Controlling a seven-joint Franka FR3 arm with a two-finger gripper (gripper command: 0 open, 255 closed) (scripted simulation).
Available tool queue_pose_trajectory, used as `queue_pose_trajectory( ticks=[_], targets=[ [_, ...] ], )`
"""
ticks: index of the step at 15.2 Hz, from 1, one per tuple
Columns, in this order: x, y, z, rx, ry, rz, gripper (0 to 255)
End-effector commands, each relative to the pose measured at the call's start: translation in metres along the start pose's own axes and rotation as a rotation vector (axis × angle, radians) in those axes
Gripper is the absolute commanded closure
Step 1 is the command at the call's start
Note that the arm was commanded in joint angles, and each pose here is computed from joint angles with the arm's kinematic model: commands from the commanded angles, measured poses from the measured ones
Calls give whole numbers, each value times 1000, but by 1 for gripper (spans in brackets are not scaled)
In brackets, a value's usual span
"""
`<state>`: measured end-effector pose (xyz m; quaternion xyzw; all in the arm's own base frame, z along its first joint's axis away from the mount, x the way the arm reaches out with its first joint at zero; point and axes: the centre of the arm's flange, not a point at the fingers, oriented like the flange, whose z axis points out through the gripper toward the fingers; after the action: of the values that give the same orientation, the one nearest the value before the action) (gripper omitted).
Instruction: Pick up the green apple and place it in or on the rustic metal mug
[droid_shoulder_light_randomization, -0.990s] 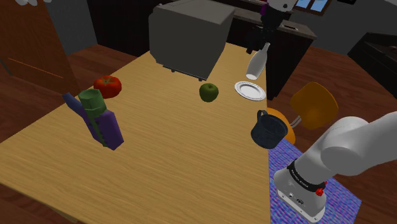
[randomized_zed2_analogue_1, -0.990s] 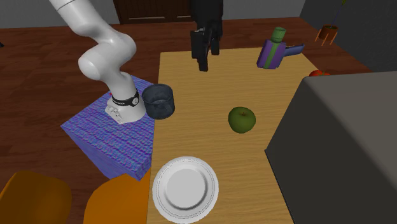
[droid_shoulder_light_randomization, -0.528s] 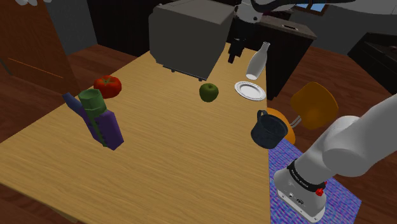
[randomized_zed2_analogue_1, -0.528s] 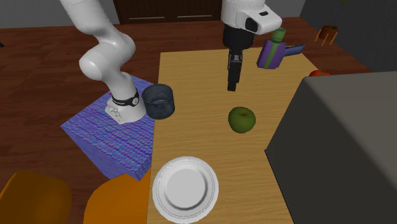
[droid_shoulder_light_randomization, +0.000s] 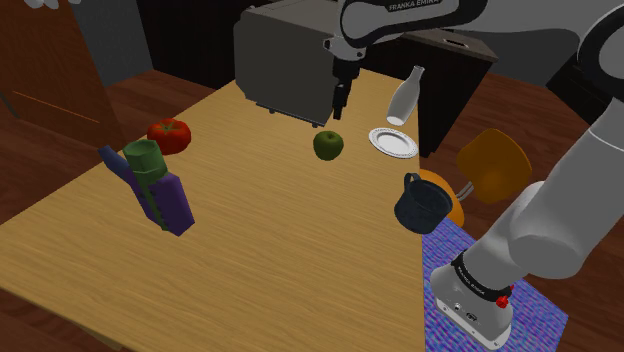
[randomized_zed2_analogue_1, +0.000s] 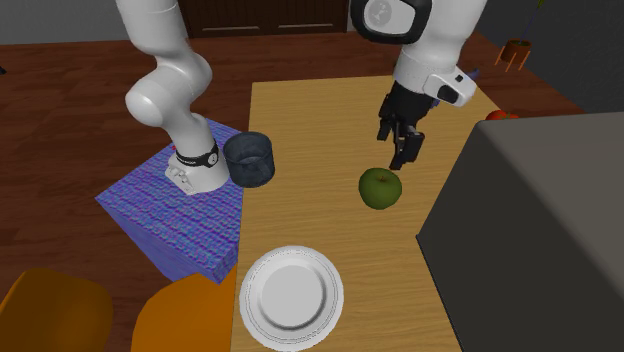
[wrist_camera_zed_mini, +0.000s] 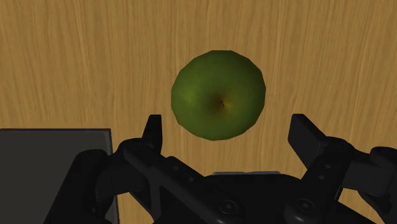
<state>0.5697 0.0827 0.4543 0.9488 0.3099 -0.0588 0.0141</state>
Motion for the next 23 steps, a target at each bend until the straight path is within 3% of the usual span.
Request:
queue_pose_trajectory(
  ticks=[1,2,10,18,19,23],
  targets=[
    [25,-5,18,6,-31,-71,0],
    [36,-8,28,9,-47,-104,0],
    [34,-8,68,9,-47,-105,0],
    [34,-8,68,9,-47,-105,0],
    [34,-8,68,9,-47,-105,255],
    [34,-8,68,9,-47,-105,255]
  ],
)
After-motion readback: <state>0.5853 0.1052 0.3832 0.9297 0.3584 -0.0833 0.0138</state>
